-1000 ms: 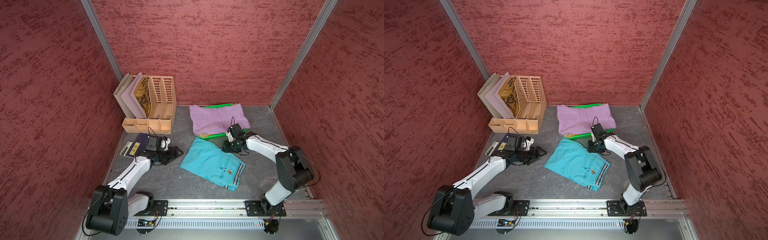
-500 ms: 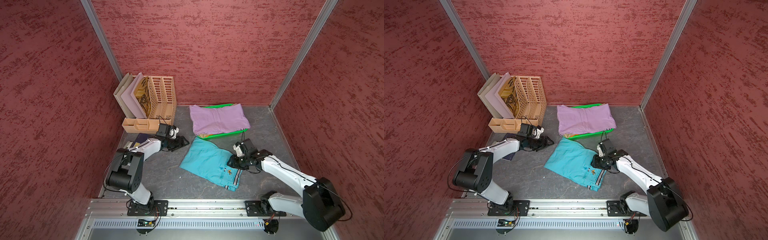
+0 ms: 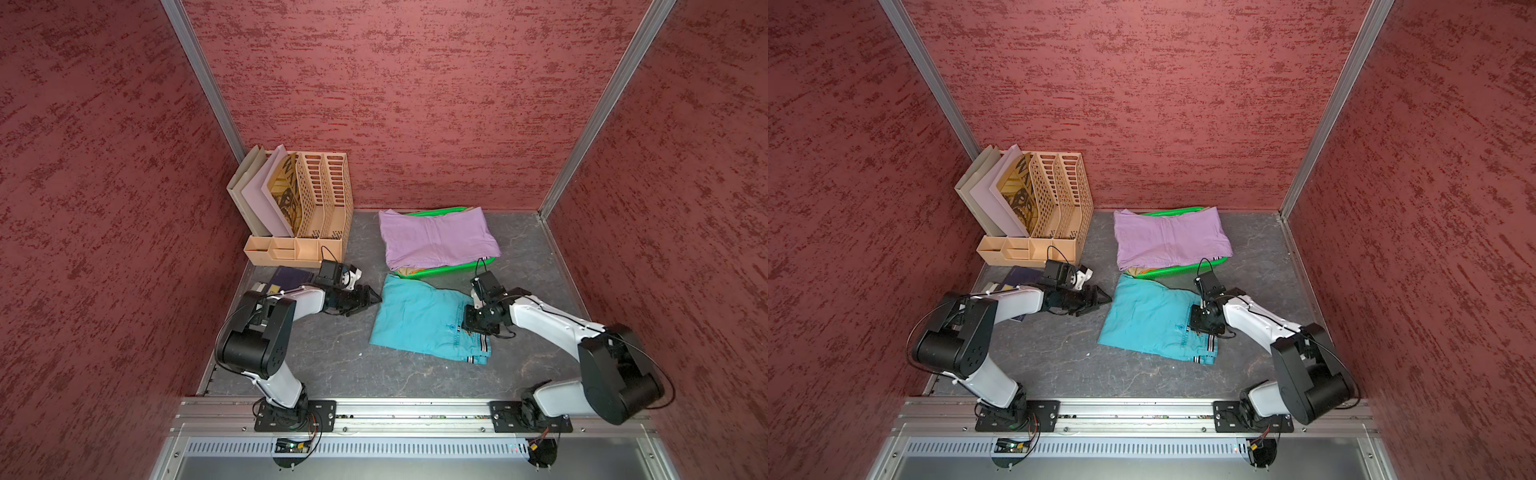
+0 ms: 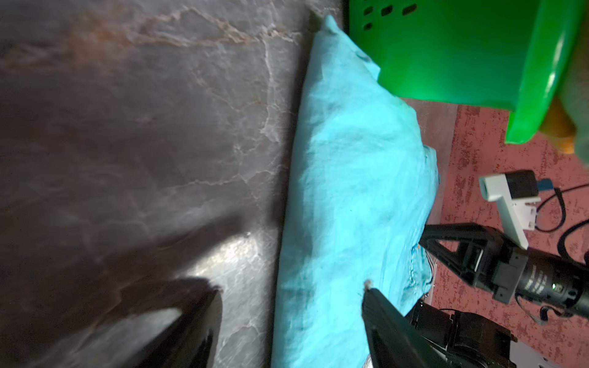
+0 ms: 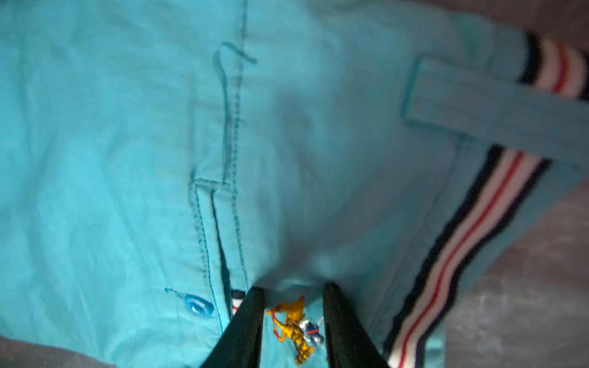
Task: Put the folded long pants in the basket
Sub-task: Pick up the long pant at the center of the board.
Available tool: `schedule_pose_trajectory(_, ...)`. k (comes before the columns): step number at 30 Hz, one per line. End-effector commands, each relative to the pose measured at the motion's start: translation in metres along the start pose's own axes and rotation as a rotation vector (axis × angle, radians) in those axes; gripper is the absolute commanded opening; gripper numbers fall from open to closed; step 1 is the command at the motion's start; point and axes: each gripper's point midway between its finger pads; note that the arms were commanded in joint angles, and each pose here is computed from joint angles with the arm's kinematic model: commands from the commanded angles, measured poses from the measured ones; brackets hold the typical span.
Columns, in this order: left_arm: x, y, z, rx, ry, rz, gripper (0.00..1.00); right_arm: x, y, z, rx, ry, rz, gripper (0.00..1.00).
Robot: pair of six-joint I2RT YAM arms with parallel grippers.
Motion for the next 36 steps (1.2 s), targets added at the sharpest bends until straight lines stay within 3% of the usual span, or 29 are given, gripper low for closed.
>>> schedule_pose_trajectory(1, -0.032, -0.001, -0.021, -0.057, 0.078, 0.052, 0.73, 0.018, -0.009, -0.01, -0.049, -0.032, 0.021, 0.37)
schedule_pose_trajectory(5, -0.043, -0.008, -0.04, -0.108, 0.12, 0.073, 0.65, 0.016, -0.001, -0.011, -0.002, -0.02, 0.028, 0.38)
schedule_pose_trajectory(13, -0.047, 0.012, -0.037, 0.035, 0.13, 0.085, 0.44, 0.014, 0.0, -0.001, 0.016, -0.029, 0.041, 0.39)
schedule_pose_trajectory(20, -0.042, 0.017, -0.032, 0.088, 0.113, 0.093, 0.0, 0.019, 0.02, 0.018, 0.121, -0.062, 0.058, 0.43)
schedule_pose_trajectory(27, -0.043, 0.033, 0.005, 0.304, 0.089, 0.104, 0.0, 0.034, 0.012, 0.048, 0.124, -0.167, 0.015, 0.7)
schedule_pose_trajectory(31, -0.045, 0.034, 0.012, 0.313, 0.086, 0.127, 0.0, 0.031, -0.005, 0.041, 0.082, -0.151, -0.047, 0.76)
schedule_pose_trajectory(36, -0.046, 0.034, 0.01, 0.308, 0.089, 0.127, 0.0, 0.013, 0.003, 0.013, 0.15, -0.026, -0.073, 0.77)
Point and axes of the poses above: each gripper's point midway between its finger pads, its own z axis back along the fingers, its own y axis along the line the jaws close on, x = y × z, and after that the axes turned 13 degrees about -z, right-handed
